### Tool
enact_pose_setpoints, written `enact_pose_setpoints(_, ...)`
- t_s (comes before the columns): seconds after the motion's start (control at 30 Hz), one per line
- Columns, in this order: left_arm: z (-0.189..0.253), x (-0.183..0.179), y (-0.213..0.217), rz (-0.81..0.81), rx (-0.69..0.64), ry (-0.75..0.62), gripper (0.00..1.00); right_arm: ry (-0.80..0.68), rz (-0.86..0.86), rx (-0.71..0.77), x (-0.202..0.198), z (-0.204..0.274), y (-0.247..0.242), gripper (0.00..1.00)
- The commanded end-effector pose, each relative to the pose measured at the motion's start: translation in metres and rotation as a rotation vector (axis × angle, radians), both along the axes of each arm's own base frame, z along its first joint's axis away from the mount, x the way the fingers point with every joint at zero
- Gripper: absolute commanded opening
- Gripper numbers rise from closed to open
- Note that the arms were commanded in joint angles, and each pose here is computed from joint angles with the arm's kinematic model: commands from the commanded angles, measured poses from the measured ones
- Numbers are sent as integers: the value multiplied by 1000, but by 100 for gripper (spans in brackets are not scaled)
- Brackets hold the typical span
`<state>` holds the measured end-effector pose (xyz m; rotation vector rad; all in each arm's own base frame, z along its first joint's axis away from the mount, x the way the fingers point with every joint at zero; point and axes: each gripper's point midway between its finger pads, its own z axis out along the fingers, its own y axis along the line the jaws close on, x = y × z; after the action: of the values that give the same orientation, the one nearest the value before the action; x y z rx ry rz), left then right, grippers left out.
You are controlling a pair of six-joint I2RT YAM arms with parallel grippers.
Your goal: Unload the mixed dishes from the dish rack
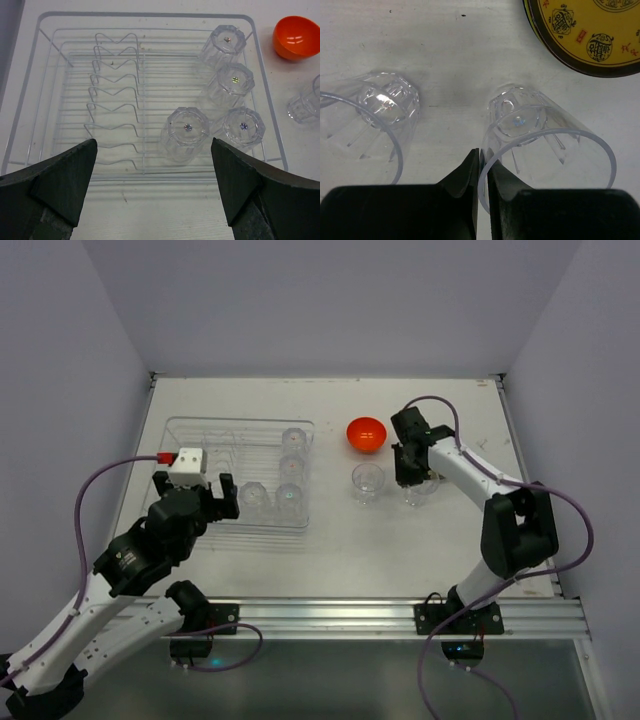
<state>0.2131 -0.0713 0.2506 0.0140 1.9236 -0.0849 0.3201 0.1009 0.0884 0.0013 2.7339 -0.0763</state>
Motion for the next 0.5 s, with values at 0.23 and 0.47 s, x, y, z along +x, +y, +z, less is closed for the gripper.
enact_pose_setpoints(0.23,15,9,-14,-36,9,12,100,-21,24,69,23,-6,14,22)
enact_pose_setpoints(0.47,0,15,-25,-33,33,101,100,-125,5,85,20,38,10,62)
